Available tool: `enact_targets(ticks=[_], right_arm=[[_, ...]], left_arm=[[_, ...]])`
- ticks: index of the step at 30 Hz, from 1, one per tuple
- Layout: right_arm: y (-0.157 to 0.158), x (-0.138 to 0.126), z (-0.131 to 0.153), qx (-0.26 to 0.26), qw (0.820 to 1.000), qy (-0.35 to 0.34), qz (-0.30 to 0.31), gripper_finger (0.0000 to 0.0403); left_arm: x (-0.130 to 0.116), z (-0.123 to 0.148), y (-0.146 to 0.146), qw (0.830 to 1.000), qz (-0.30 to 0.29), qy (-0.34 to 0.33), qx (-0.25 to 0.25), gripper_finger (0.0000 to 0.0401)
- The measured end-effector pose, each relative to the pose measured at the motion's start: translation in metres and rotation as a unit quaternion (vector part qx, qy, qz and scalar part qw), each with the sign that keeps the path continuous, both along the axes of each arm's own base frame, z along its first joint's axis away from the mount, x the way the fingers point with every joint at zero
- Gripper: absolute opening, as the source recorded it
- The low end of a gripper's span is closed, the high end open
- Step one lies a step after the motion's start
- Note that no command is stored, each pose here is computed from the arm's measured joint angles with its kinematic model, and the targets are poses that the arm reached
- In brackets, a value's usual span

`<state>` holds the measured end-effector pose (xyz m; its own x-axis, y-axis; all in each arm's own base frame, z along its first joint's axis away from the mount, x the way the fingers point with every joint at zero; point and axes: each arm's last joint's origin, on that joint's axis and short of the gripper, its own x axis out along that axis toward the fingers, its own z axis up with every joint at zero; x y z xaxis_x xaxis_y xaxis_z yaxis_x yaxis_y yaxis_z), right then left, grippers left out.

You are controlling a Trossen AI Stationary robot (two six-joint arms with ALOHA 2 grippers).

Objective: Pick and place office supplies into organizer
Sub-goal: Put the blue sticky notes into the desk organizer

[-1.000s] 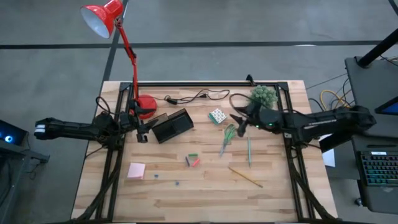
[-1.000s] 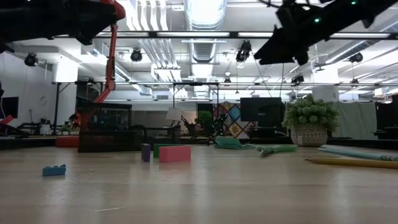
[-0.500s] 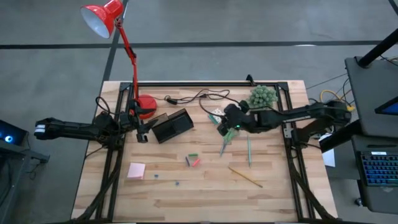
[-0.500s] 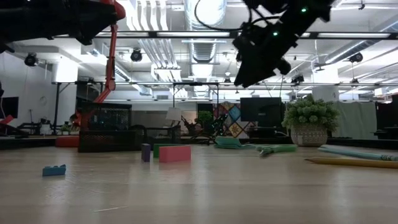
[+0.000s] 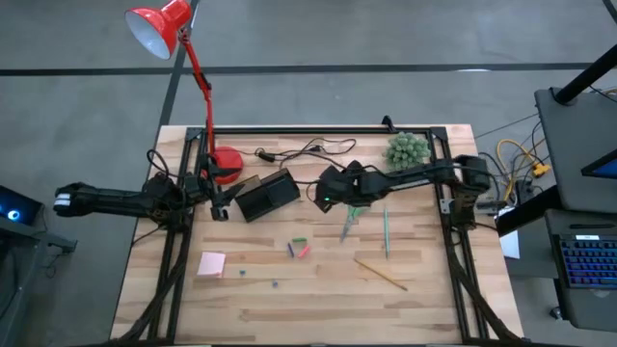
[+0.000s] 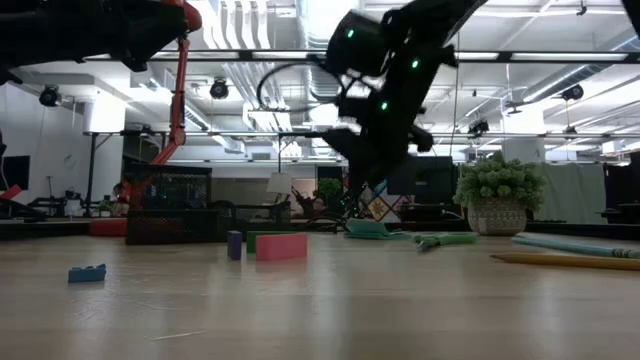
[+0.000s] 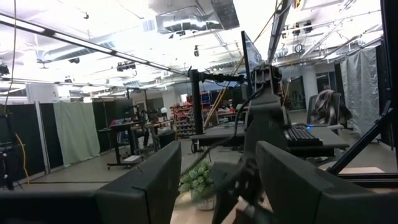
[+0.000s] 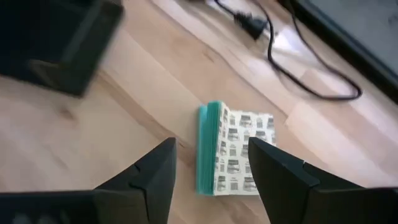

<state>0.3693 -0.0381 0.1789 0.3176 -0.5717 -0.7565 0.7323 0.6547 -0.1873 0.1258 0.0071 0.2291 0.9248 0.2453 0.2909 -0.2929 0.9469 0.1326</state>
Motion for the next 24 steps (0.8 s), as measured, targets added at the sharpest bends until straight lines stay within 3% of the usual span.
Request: enact_targets(ticks=[7, 16, 24], right_arm=[[-0.015, 0.012, -0.021, 0.019, 0.999, 0.023, -0.018, 0.0182], [-0.021, 0.022, -0.010, 0.034, 0.999, 0.003, -0.018, 0.0176], [-0.023, 0.022, -0.011, 0.027, 0.999, 0.030, -0.001, 0.0178]], left_arm=[[0.000, 0.000, 0.000, 1.000, 0.000, 0.000, 0.000, 0.0196], [0.000, 0.000, 0.000, 1.000, 0.000, 0.001, 0.000, 0.0196], [0.000, -0.001, 0.000, 1.000, 0.000, 0.002, 0.001, 0.0196]])
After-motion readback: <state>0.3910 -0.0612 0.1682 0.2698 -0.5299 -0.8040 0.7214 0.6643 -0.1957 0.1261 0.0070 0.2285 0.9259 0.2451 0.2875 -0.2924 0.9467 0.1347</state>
